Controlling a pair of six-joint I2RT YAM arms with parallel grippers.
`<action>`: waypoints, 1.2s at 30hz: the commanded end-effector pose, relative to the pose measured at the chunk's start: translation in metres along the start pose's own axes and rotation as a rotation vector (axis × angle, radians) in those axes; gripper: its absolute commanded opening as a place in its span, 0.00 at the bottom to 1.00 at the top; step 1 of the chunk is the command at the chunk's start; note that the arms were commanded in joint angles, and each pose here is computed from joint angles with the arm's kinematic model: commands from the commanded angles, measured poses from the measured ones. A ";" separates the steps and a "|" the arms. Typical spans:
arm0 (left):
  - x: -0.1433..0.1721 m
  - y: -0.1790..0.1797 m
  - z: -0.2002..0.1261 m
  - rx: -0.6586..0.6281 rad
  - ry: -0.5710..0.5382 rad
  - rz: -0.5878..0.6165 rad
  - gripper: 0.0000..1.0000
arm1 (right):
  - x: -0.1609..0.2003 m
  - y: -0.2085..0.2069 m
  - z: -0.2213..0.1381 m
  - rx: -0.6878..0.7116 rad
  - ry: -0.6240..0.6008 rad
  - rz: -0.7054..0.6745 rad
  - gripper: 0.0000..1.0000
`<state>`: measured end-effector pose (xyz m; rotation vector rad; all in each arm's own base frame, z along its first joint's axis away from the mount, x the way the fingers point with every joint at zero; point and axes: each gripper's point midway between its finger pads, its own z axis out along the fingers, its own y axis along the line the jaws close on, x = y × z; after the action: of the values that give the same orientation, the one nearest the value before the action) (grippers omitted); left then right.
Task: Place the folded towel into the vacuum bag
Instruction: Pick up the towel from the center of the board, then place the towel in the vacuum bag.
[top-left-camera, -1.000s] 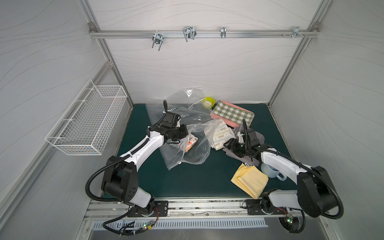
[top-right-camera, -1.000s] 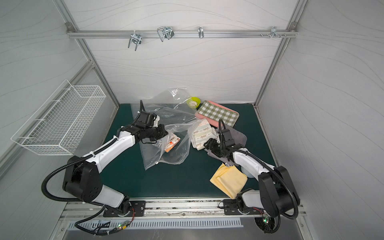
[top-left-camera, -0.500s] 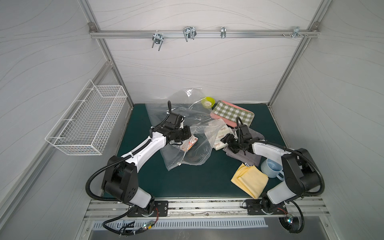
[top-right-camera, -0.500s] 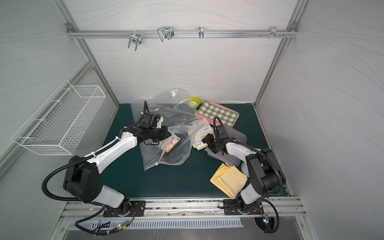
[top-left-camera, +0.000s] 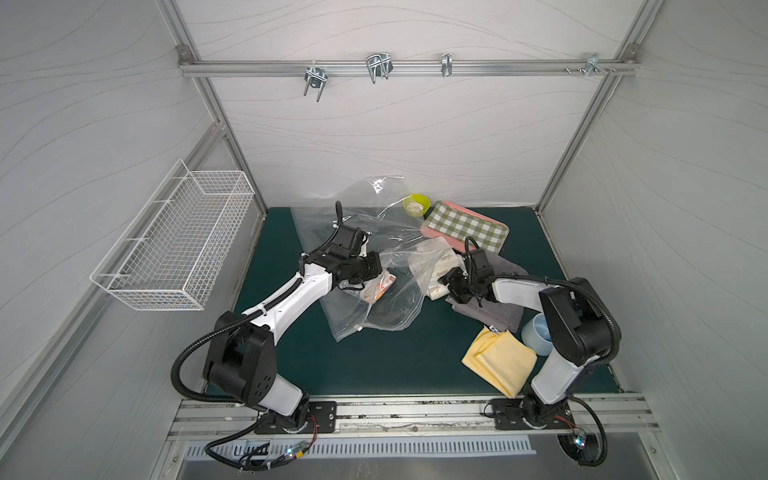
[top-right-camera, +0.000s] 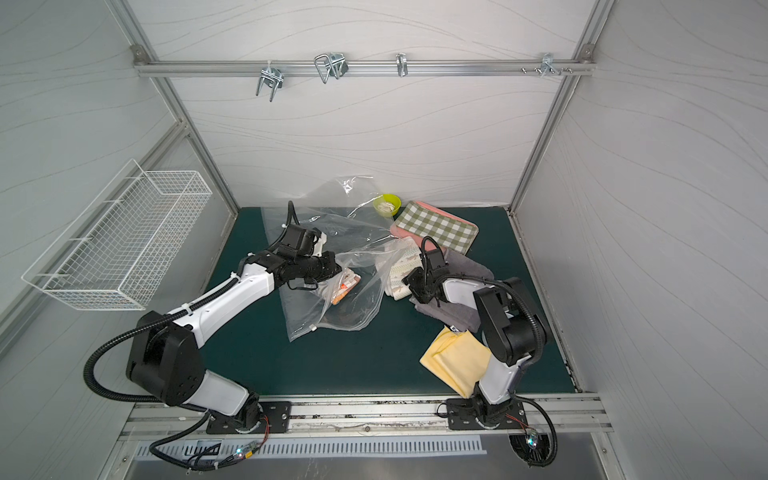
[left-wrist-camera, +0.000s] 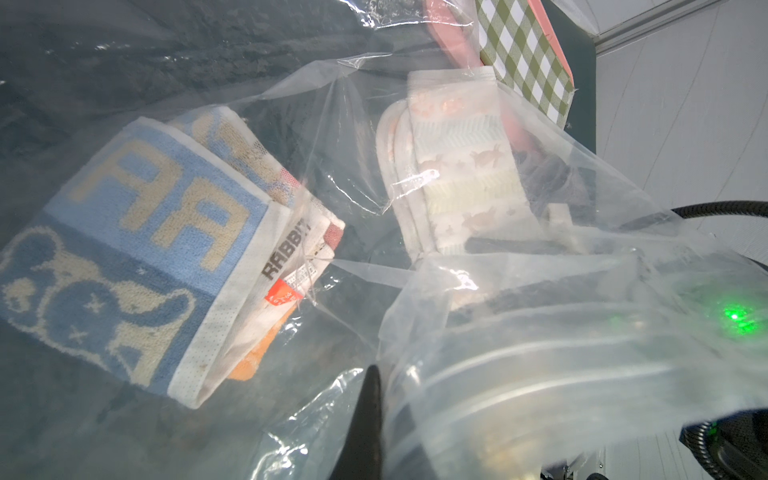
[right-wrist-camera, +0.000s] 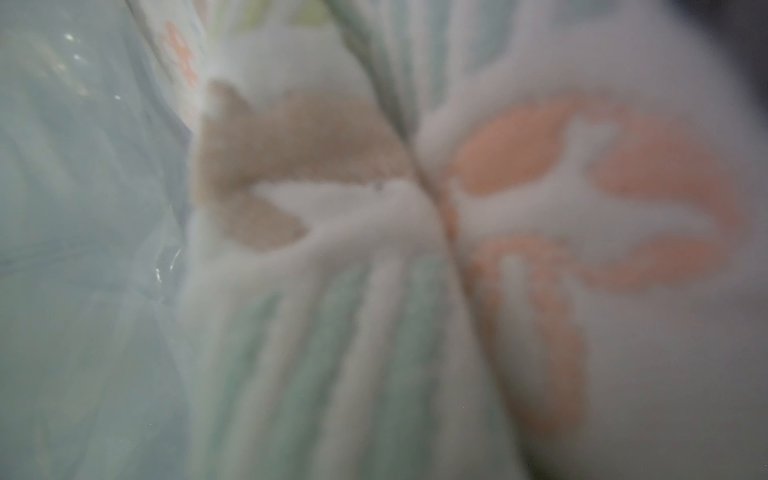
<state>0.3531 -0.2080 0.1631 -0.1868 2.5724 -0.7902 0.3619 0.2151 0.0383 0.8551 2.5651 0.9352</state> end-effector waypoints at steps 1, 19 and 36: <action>-0.017 -0.018 -0.008 0.040 -0.053 0.033 0.00 | -0.012 0.021 -0.001 -0.087 -0.039 -0.024 0.28; -0.015 -0.014 0.008 0.036 -0.028 0.006 0.00 | 0.019 0.132 -0.191 -0.422 -0.191 -0.691 0.00; -0.017 -0.042 0.015 0.178 0.038 -0.034 0.00 | 0.164 0.222 -0.248 -0.833 0.035 -1.090 0.00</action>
<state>0.3597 -0.2287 0.1500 -0.1964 2.6145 -0.9163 0.2273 0.3025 0.4055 -0.6099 1.7544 1.2761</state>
